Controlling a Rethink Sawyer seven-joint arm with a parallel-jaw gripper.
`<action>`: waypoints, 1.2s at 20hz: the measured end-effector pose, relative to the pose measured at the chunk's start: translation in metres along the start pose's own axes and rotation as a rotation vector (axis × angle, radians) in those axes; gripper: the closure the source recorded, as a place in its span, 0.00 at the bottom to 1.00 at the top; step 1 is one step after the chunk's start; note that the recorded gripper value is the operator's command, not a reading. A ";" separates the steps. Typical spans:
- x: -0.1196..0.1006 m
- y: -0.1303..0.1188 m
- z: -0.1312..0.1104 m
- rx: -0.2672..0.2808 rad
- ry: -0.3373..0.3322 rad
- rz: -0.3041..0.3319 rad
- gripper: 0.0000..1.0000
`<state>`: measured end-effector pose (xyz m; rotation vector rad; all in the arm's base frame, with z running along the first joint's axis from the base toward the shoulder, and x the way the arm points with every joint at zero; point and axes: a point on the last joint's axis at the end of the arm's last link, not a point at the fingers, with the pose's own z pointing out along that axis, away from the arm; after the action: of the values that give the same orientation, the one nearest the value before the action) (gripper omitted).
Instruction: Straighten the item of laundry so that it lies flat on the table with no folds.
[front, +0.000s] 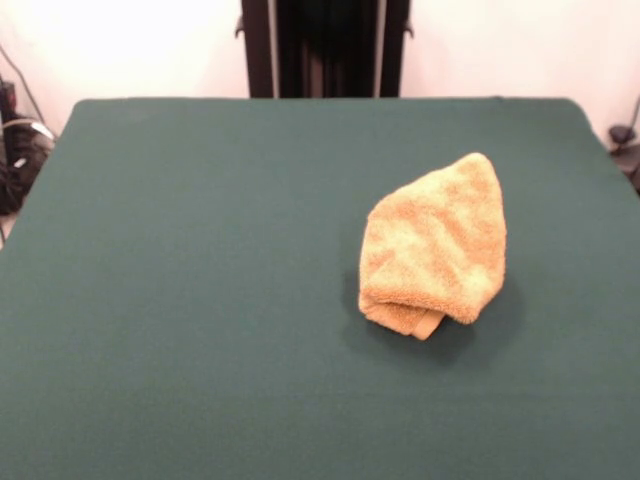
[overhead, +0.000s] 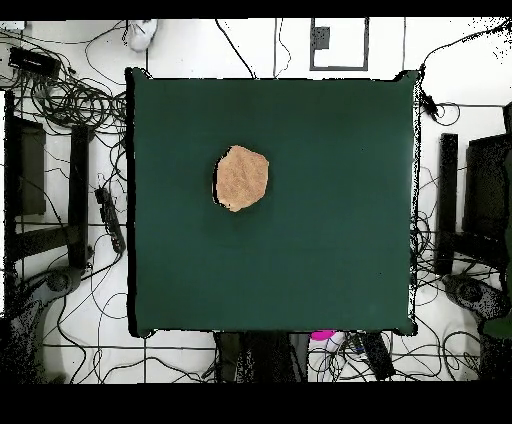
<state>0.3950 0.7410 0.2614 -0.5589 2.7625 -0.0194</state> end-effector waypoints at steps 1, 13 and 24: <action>-0.002 0.001 -0.003 -0.001 0.005 0.000 0.00; -0.010 0.001 -0.015 -0.032 0.031 0.009 0.00; -0.034 -0.066 -0.027 -0.032 0.061 0.103 0.00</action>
<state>0.4407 0.6917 0.3023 -0.4299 2.8525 0.0325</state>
